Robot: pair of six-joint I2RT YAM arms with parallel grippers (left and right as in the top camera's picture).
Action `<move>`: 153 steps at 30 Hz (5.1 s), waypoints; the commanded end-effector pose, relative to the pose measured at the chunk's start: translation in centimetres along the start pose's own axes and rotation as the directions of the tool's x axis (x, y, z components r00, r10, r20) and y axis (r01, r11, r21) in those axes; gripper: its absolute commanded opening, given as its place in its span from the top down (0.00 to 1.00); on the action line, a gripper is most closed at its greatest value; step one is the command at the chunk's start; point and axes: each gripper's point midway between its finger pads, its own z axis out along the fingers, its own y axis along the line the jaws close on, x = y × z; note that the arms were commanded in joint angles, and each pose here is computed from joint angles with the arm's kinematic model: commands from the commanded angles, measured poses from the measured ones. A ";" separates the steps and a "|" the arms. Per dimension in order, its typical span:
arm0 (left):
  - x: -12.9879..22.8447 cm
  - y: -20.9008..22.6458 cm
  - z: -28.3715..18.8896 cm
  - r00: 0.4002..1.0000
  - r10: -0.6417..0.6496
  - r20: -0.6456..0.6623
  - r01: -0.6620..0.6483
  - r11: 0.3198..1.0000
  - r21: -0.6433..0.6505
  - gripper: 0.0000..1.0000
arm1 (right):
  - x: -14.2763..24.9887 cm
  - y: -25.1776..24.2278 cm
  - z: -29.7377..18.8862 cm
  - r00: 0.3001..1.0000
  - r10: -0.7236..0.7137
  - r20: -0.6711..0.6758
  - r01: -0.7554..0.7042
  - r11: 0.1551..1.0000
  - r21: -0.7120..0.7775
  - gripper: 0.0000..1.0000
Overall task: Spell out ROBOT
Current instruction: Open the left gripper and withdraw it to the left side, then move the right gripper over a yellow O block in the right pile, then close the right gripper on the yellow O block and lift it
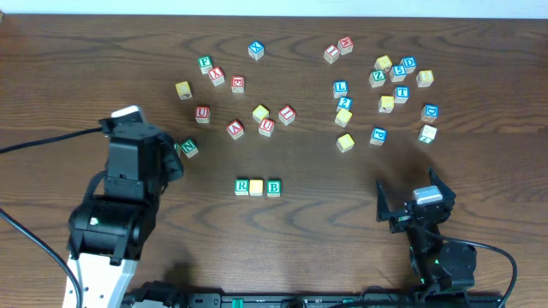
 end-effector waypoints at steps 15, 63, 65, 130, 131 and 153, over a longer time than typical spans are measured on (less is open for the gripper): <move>0.7 -2.3 4.2 0.961 0.243 -0.129 -0.155 0.866 0.475 0.39 | -1.3 0.5 -0.1 0.998 0.006 0.057 -0.005 1.000 -0.028 0.01; 0.4 -0.7 4.3 0.972 0.185 -0.144 -0.101 0.884 0.456 0.02 | -11.7 3.0 10.2 0.498 0.125 -0.858 -0.342 0.938 -0.061 0.07; 0.4 -0.7 4.3 0.972 0.185 -0.144 -0.101 0.884 0.456 0.02 | -9.2 4.1 10.6 0.394 0.081 -0.916 -0.317 0.947 -0.052 0.07; 0.4 -0.7 4.3 0.972 0.185 -0.144 -0.101 0.884 0.456 0.02 | 12.0 9.1 16.4 0.092 -0.304 -0.948 -0.053 0.949 -0.310 0.40; 0.4 -0.7 4.3 0.972 0.185 -0.144 -0.101 0.884 0.456 0.02 | 12.1 9.1 16.3 0.089 -0.316 -0.945 -0.053 0.946 -0.321 0.40; 0.4 -0.7 4.3 0.972 0.185 -0.144 -0.101 0.884 0.456 0.02 | 14.3 8.8 15.7 0.084 -0.314 -0.946 -0.050 0.946 -0.319 0.56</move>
